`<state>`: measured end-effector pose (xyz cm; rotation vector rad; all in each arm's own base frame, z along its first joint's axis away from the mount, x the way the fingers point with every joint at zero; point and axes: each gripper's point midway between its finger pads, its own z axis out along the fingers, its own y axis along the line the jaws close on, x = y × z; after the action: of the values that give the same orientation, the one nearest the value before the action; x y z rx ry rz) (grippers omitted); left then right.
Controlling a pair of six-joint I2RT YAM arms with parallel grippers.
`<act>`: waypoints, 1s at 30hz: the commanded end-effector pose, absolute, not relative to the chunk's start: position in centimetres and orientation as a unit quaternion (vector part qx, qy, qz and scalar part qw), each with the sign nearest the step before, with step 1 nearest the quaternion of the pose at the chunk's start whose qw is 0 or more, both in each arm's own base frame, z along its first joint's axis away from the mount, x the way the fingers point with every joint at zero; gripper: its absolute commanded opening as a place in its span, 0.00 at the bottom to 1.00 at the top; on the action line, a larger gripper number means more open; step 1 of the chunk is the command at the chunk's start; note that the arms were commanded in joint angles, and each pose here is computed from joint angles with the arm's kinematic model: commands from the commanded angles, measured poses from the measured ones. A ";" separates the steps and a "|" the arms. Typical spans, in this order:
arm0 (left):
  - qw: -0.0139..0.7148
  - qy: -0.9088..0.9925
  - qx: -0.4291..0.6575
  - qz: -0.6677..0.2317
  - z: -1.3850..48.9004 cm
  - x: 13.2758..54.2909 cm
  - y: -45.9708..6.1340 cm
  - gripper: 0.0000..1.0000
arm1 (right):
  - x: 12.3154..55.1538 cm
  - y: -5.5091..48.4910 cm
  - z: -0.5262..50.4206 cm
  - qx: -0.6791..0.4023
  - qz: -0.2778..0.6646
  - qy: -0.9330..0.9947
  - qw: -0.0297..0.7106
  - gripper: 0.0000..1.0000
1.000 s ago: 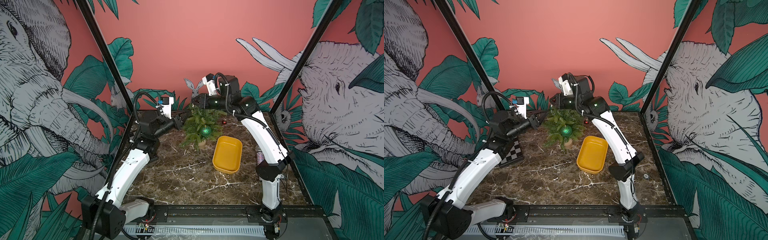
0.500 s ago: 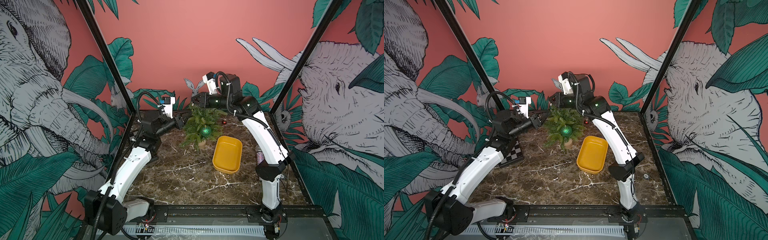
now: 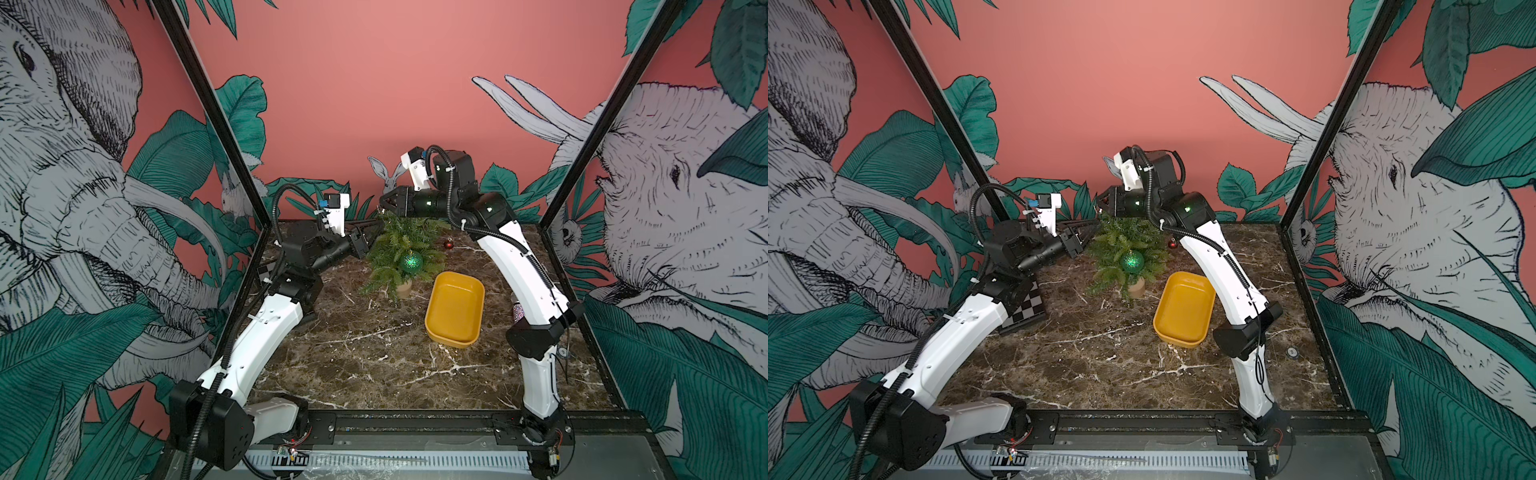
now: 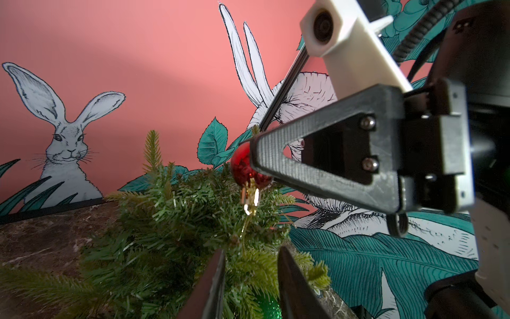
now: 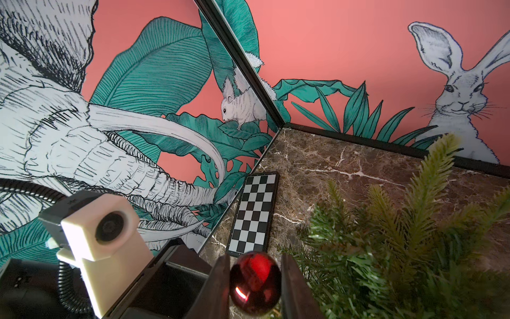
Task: Decorate the small christmas tree with ornaments
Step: Hang an ornament on the christmas tree.
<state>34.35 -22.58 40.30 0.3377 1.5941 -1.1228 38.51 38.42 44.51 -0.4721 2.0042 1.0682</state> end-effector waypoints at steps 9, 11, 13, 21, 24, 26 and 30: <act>0.553 0.661 0.148 -0.486 40.9 34.9 -22.9 0.06 | 37.8 39.0 45.5 -0.196 0.435 0.781 0.403 0.27; 0.552 0.662 0.147 -0.485 40.7 34.9 -22.9 0.02 | 37.9 38.9 45.4 -0.196 0.432 0.782 0.404 0.27; 0.552 0.664 0.146 -0.483 40.6 34.8 -22.8 0.00 | 38.0 38.9 45.4 -0.196 0.430 0.782 0.406 0.27; 0.554 0.674 0.138 -0.468 39.7 35.0 -22.4 0.00 | 38.5 38.9 44.8 -0.193 0.420 0.787 0.408 0.26; 0.551 0.677 0.138 -0.469 39.4 35.2 -22.5 0.00 | 38.7 38.8 44.5 -0.193 0.414 0.790 0.409 0.27; 0.550 0.678 0.137 -0.469 39.3 35.4 -22.5 0.00 | 38.8 38.7 44.4 -0.192 0.407 0.792 0.412 0.27; 0.547 0.683 0.133 -0.466 38.8 35.8 -22.6 0.00 | 39.2 38.4 43.9 -0.190 0.393 0.798 0.416 0.27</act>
<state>35.47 -22.92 38.96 0.3218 1.6246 -1.1241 38.96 38.42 43.25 -0.4701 2.0356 1.0194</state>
